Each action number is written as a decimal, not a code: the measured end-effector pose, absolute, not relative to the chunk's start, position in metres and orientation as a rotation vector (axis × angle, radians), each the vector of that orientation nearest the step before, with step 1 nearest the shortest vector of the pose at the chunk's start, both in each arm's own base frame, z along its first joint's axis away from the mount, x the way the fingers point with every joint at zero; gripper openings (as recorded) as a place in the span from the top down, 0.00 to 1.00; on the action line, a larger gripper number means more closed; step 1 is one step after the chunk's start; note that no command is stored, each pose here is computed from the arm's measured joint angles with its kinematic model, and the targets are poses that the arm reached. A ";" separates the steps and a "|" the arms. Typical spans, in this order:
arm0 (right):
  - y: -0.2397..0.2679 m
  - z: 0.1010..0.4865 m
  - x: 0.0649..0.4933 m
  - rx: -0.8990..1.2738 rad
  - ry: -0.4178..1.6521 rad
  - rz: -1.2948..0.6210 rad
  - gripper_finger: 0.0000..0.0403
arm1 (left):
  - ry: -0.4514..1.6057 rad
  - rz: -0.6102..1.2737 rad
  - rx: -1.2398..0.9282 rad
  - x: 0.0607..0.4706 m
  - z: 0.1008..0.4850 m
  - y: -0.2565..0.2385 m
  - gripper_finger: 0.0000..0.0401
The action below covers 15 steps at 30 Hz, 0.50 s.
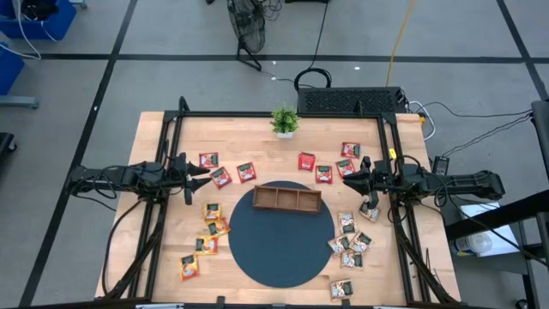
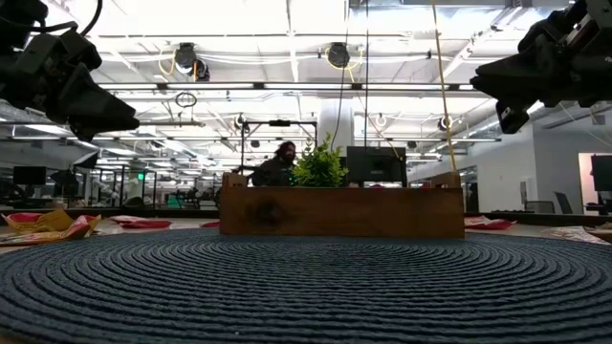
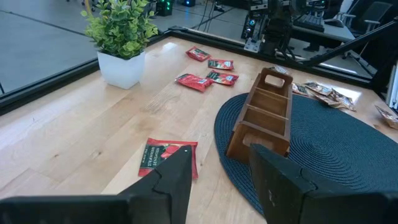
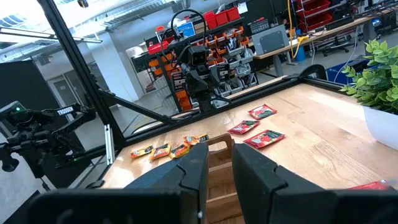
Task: Pick & Place Tea
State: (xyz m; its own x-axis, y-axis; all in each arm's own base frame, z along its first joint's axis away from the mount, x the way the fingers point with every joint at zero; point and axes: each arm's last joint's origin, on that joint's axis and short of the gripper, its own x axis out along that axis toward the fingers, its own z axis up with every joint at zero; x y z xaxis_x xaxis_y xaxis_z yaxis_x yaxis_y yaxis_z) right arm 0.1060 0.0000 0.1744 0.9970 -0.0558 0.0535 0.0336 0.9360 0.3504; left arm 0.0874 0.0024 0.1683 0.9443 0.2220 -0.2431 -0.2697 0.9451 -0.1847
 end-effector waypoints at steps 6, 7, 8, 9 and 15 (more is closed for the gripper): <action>0.000 0.179 0.106 0.334 -0.106 -0.043 0.85 | 0.221 0.252 -0.218 0.087 0.168 0.002 0.60; 0.000 0.180 0.106 0.333 -0.122 -0.040 0.85 | 0.222 0.253 -0.218 0.087 0.168 0.002 0.60; 0.000 0.181 0.105 0.334 -0.130 -0.038 0.85 | 0.222 0.253 -0.218 0.087 0.168 0.002 0.60; 0.000 0.181 0.105 0.336 -0.136 -0.037 0.85 | 0.222 0.252 -0.218 0.087 0.168 0.002 0.60; 0.000 0.190 0.104 0.338 -0.227 -0.021 0.85 | 0.222 0.253 -0.218 0.087 0.168 0.002 0.60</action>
